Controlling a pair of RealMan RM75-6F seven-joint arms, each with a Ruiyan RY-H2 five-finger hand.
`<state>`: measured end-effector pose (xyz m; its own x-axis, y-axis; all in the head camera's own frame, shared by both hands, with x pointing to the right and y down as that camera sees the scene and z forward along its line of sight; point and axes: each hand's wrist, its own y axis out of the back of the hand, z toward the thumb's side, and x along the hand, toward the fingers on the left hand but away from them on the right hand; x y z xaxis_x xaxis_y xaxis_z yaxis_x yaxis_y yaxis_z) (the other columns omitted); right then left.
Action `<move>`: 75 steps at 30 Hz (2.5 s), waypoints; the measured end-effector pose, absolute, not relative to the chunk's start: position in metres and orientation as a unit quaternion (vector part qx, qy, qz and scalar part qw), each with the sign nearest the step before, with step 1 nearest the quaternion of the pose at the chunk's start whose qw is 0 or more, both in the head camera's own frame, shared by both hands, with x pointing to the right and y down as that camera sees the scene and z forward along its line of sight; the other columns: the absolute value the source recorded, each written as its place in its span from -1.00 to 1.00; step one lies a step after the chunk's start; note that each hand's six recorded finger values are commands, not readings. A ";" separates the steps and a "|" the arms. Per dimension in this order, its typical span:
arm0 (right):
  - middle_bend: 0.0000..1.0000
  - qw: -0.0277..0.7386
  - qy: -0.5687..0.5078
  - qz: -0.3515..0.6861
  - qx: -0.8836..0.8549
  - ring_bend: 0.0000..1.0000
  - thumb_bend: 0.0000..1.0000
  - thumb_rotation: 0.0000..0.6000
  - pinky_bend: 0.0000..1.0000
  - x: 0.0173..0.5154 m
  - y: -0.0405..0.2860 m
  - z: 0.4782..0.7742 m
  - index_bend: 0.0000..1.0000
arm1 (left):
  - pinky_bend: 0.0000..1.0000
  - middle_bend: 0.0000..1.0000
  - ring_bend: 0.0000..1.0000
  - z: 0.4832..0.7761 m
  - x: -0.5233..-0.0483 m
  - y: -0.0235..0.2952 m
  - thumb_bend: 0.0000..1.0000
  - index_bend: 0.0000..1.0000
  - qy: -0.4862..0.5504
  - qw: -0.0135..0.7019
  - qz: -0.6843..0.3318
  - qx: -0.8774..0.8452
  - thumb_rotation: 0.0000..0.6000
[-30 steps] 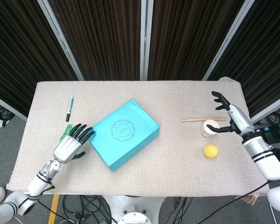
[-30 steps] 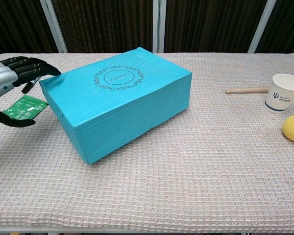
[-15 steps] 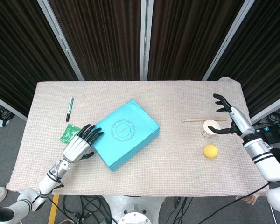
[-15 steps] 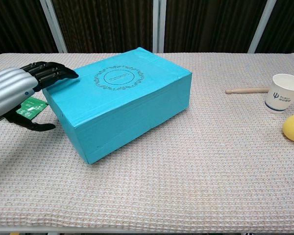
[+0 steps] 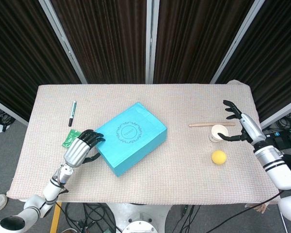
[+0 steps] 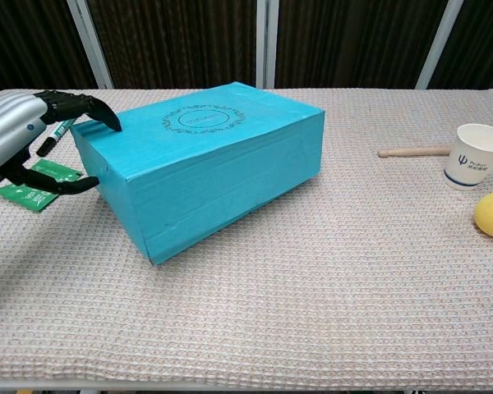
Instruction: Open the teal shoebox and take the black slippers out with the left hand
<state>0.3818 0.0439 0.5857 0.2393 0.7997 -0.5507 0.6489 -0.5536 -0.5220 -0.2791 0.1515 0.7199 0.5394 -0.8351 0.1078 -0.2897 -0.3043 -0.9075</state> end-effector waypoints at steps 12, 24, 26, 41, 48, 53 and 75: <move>-0.92 0.087 -0.466 0.409 -0.780 -0.80 -0.74 1.00 -0.51 0.385 0.042 0.589 -1.00 | -0.59 -0.26 -0.42 0.723 -0.282 0.147 -0.17 -0.31 0.485 0.255 -0.246 -0.800 1.00; -0.92 0.088 -0.464 0.403 -0.783 -0.80 -0.74 1.00 -0.51 0.382 0.040 0.588 -1.00 | -0.65 -0.30 -0.50 0.726 -0.284 0.125 -0.16 -0.38 0.582 -0.081 -0.206 -0.783 1.00; -0.92 0.088 -0.465 0.400 -0.785 -0.80 -0.74 1.00 -0.51 0.382 0.040 0.587 -1.00 | -0.69 -0.38 -0.65 0.726 -0.290 0.116 -0.14 -0.46 0.595 -0.137 -0.205 -0.765 1.00; -0.92 0.088 -0.472 0.379 -0.791 -0.80 -0.71 1.00 -0.51 0.387 0.044 0.581 -1.00 | -0.92 -1.00 -1.00 0.720 -0.319 0.066 -0.25 -0.92 0.659 -0.224 -0.212 -0.686 -0.93; -0.92 0.090 -0.469 0.372 -0.796 -0.80 -0.70 1.00 -0.52 0.387 0.045 0.580 -1.00 | -0.96 -1.00 -1.00 0.720 -0.336 0.063 -0.72 -0.94 0.658 -0.164 -0.274 -0.682 -0.88; -0.92 0.089 -0.467 0.371 -0.798 -0.80 -0.69 1.00 -0.52 0.387 0.047 0.580 -1.00 | -0.96 -1.00 -1.00 0.720 -0.355 0.064 -0.86 -0.94 0.639 -0.107 -0.339 -0.682 -0.90; -0.92 0.093 -0.458 0.373 -0.801 -0.80 -0.69 1.00 -0.52 0.392 0.055 0.578 -1.00 | -0.77 -0.72 -0.95 0.660 -0.302 0.052 -0.81 -0.57 0.412 0.245 -0.372 -0.795 1.00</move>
<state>0.3918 0.0545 0.5781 0.3011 0.8036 -0.5134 0.6650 -0.5628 -0.4909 -0.3016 0.0518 0.6598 0.3844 -0.8370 0.3894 -0.4728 -0.5408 -0.6957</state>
